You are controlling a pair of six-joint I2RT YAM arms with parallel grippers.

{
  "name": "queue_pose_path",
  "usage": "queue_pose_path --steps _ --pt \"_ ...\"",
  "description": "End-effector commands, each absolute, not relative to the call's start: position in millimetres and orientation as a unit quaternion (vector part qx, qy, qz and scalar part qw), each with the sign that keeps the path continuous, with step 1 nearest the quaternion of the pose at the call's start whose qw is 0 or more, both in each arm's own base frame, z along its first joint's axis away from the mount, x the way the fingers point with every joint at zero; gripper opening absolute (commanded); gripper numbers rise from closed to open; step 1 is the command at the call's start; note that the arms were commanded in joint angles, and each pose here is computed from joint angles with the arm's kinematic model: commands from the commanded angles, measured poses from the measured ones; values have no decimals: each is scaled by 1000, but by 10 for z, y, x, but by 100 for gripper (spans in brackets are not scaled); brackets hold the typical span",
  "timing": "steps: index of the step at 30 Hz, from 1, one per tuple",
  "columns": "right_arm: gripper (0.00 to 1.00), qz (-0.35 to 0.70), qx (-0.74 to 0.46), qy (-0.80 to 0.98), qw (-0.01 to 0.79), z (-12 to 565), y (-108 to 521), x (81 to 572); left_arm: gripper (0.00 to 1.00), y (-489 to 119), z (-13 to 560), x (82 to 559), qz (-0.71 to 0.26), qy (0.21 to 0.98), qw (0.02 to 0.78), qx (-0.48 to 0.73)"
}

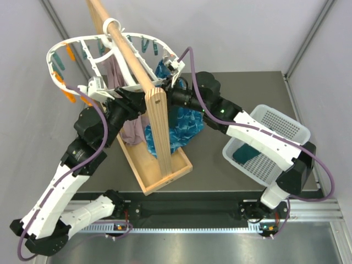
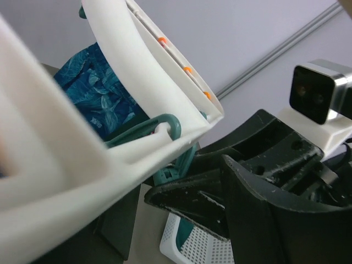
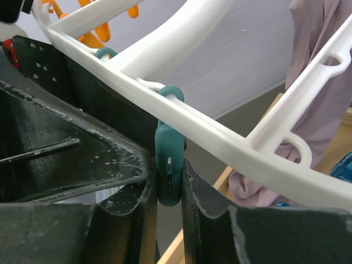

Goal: Clip the socks to the hanger
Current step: Open the clamp at the hanger.

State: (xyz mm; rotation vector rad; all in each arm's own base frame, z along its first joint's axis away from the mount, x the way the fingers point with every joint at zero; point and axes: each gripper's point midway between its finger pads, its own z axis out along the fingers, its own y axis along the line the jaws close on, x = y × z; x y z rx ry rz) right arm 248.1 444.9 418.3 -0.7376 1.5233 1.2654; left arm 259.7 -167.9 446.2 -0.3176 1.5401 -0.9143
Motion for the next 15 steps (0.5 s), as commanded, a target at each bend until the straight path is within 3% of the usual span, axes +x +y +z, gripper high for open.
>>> queue_pose_path --steps 1,11,15 --pt "0 527 -342 599 497 4428 4394 2258 63 -1716 4628 2649 -401 656 626 -133" --pt "0 533 -373 584 486 4439 4423 2155 61 -1767 4551 2768 -390 663 625 -136" --pt "0 534 -375 582 486 4442 4414 2142 43 -1750 4540 2760 -390 662 625 -139"
